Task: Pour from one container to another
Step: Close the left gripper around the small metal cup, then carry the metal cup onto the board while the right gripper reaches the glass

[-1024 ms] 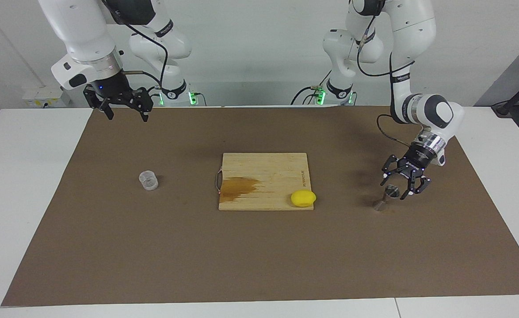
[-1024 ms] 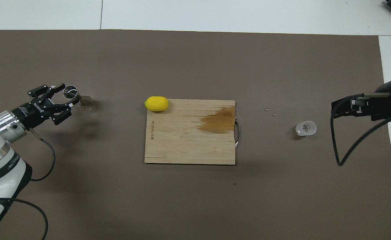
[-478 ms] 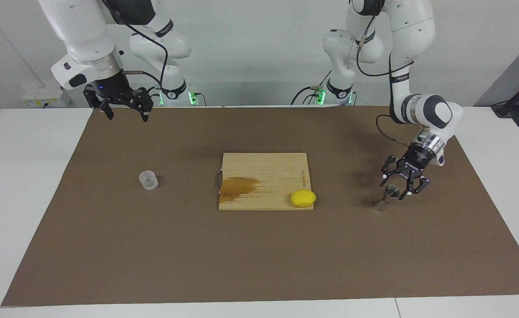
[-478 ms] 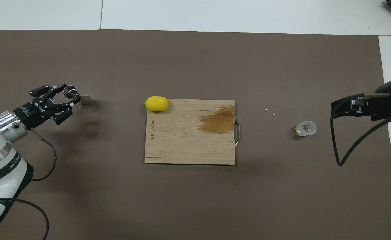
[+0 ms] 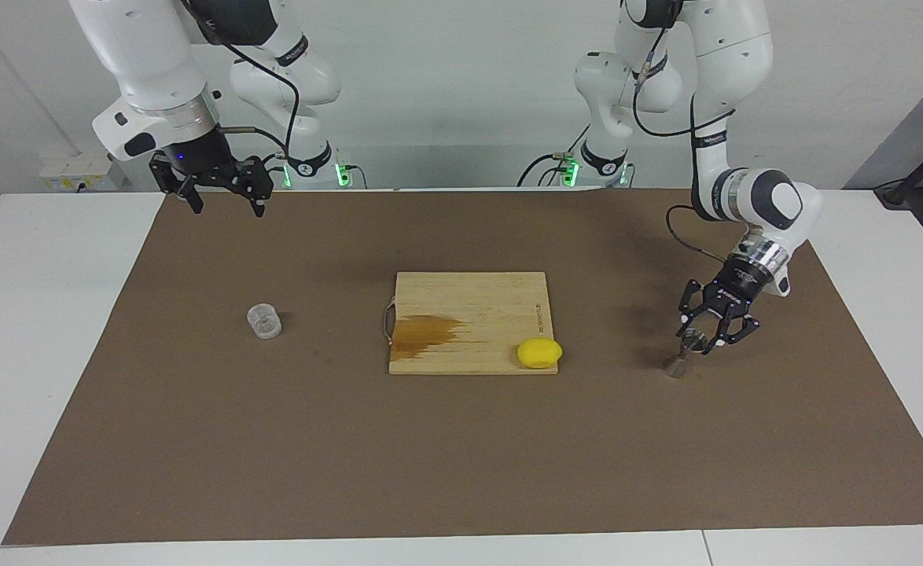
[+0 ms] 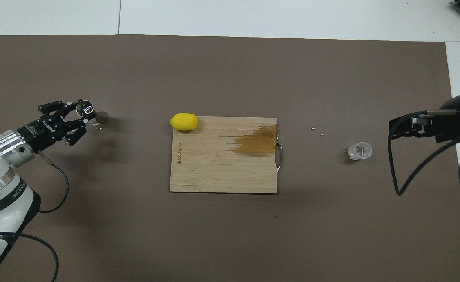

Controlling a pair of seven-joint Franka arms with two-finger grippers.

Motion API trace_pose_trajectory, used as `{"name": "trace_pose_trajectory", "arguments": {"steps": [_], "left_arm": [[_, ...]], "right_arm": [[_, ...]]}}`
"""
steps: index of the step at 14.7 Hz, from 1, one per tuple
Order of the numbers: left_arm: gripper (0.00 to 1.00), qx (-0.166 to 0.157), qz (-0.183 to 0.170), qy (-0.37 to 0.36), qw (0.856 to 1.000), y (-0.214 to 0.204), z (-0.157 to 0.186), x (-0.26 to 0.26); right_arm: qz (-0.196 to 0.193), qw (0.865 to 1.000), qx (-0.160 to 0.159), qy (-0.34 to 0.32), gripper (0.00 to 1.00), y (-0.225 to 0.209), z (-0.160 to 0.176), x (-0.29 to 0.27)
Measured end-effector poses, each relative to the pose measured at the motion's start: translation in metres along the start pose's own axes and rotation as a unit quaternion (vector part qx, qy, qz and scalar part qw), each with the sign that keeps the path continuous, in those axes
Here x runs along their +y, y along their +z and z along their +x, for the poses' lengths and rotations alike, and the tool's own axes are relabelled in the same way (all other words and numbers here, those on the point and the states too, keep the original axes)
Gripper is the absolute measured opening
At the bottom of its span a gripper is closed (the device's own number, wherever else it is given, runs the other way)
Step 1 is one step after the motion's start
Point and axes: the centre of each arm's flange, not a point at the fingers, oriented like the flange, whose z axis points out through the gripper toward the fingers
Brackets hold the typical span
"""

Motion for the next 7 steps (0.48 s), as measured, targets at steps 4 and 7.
{"name": "trace_pose_trajectory", "arguments": {"steps": [4,7], "left_arm": [[0.51,-0.042,0.049,-0.012,0.998,0.023,-0.031,-0.012],[0.51,-0.063,0.095,-0.009,0.993,0.059,-0.073,-0.044]], "right_arm": [[0.000,1.000,0.000,-0.001,1.00,0.000,0.000,-0.001],[0.000,1.000,0.000,-0.005,1.00,0.000,0.000,-0.001]]}}
